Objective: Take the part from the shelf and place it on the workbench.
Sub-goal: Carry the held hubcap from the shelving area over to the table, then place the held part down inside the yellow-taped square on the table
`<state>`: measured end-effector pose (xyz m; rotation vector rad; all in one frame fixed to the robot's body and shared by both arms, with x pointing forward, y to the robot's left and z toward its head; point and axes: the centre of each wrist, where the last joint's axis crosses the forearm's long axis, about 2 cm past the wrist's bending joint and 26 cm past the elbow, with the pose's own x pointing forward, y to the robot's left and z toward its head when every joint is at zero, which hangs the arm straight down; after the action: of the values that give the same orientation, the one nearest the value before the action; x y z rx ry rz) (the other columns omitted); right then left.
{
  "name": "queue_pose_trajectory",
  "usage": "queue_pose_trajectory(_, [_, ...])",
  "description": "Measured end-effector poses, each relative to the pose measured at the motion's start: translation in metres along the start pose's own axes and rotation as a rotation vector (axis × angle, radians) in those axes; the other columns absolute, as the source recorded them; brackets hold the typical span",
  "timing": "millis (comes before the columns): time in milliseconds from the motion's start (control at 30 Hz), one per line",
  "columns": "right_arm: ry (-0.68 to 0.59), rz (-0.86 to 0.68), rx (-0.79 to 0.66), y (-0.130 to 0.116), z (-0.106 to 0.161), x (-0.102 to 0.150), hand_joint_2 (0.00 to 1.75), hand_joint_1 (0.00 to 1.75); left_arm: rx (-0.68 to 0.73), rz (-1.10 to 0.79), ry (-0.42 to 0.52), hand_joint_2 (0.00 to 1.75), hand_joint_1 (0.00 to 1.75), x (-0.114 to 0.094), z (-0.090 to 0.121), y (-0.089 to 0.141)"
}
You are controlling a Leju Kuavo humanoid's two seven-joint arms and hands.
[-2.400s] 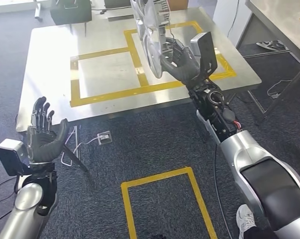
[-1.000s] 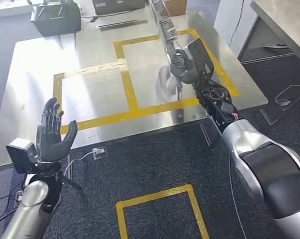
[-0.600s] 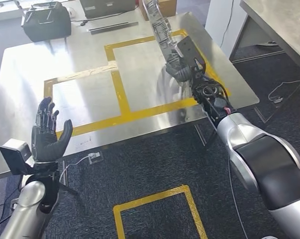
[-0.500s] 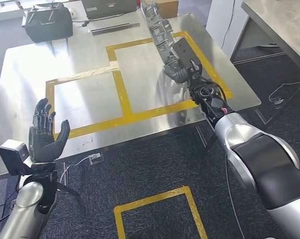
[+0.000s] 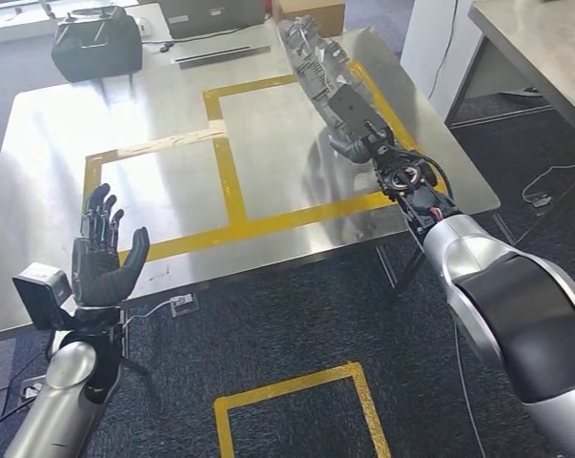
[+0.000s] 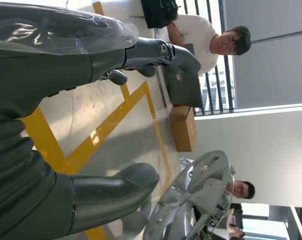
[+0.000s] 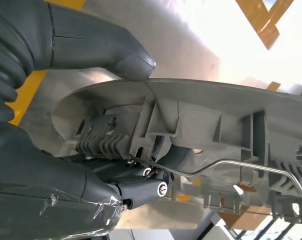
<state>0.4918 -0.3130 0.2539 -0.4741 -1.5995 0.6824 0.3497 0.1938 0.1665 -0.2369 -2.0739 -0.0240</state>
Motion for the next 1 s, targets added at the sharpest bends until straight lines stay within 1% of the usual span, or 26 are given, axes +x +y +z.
queue_pose_trajectory(200, [0.014,0.082,0.077,0.009,-0.002,0.007,1.75,1.75,0.0,0.028,0.005,1.75,0.0,0.0,-0.003,0.0])
queue_pose_trajectory(400, [0.061,0.158,0.153,0.016,-0.001,0.005,1.75,1.75,0.007,0.038,0.009,1.75,0.0,0.0,-0.003,-0.001])
queue_pose_trajectory(600, [0.07,0.199,0.201,0.024,0.0,0.007,1.75,1.75,0.011,0.035,0.011,1.75,0.0,0.0,-0.003,0.0])
queue_pose_trajectory(800, [0.034,0.225,0.274,0.042,0.001,0.012,1.75,1.75,0.011,0.038,0.019,1.75,0.0,-0.001,-0.002,0.0])
queue_pose_trajectory(1000, [0.005,0.268,0.337,0.065,0.004,0.017,1.75,1.75,-0.002,0.086,0.036,1.75,0.0,-0.001,-0.003,-0.003])
